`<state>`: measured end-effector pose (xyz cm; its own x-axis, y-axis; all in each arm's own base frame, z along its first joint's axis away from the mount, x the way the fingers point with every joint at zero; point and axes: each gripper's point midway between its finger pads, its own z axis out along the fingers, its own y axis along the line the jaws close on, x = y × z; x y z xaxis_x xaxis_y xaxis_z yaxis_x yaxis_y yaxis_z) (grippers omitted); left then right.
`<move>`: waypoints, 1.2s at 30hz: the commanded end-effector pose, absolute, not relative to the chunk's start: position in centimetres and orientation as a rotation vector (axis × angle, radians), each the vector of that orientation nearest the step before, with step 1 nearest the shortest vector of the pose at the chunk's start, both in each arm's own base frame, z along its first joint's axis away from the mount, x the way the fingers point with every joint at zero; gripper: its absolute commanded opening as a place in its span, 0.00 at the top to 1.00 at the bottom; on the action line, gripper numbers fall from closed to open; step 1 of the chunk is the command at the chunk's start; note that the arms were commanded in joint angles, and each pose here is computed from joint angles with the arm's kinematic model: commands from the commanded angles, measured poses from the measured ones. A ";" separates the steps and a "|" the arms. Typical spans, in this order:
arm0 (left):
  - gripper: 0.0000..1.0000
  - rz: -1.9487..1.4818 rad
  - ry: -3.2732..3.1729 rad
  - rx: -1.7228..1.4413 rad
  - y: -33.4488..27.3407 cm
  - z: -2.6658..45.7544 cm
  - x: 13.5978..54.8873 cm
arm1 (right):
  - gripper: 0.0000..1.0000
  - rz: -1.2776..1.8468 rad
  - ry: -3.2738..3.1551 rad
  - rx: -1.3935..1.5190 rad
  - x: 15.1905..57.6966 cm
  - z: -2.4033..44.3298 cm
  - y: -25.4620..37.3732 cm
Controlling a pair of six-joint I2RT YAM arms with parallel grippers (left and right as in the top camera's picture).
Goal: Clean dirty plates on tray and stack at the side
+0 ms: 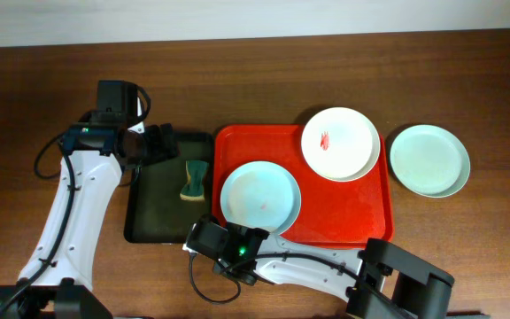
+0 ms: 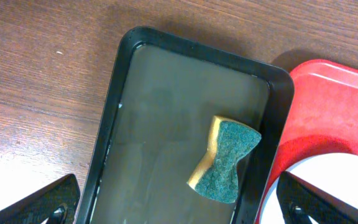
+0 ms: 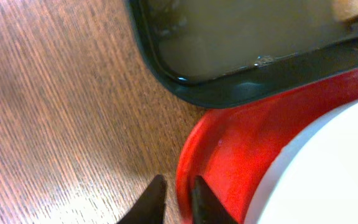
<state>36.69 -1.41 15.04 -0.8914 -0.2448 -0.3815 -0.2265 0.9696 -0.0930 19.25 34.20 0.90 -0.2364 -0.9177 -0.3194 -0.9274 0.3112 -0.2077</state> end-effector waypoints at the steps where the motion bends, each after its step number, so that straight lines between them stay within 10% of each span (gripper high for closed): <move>1: 0.01 -0.079 2.707 -0.347 -1.5 15.5 36.8 | 0.87 0.051 2.216 -1.663 18.8 0.5 34.5; 8: 0.01 -0.079 2.707 -0.347 -1.5 15.5 36.8 | 0.88 0.101 2.204 -1.722 18.0 0.4 34.7; 13: 0.01 -0.079 2.707 -0.347 -1.5 15.5 36.8 | 0.59 0.169 2.168 -1.621 18.9 3.8 36.5; 19: 0.01 -0.079 2.707 -0.347 -1.5 15.5 36.8 | 0.52 0.342 2.446 -0.928 25.6 13.4 31.8; 25: 0.01 -0.071 2.642 -0.345 -1.2 16.2 38.2 | 0.52 0.417 2.914 -0.113 29.8 9.1 19.6; 36: 0.01 0.066 2.658 -0.804 8.1 15.0 34.6 | 0.53 0.382 2.853 -0.042 30.0 2.5 17.2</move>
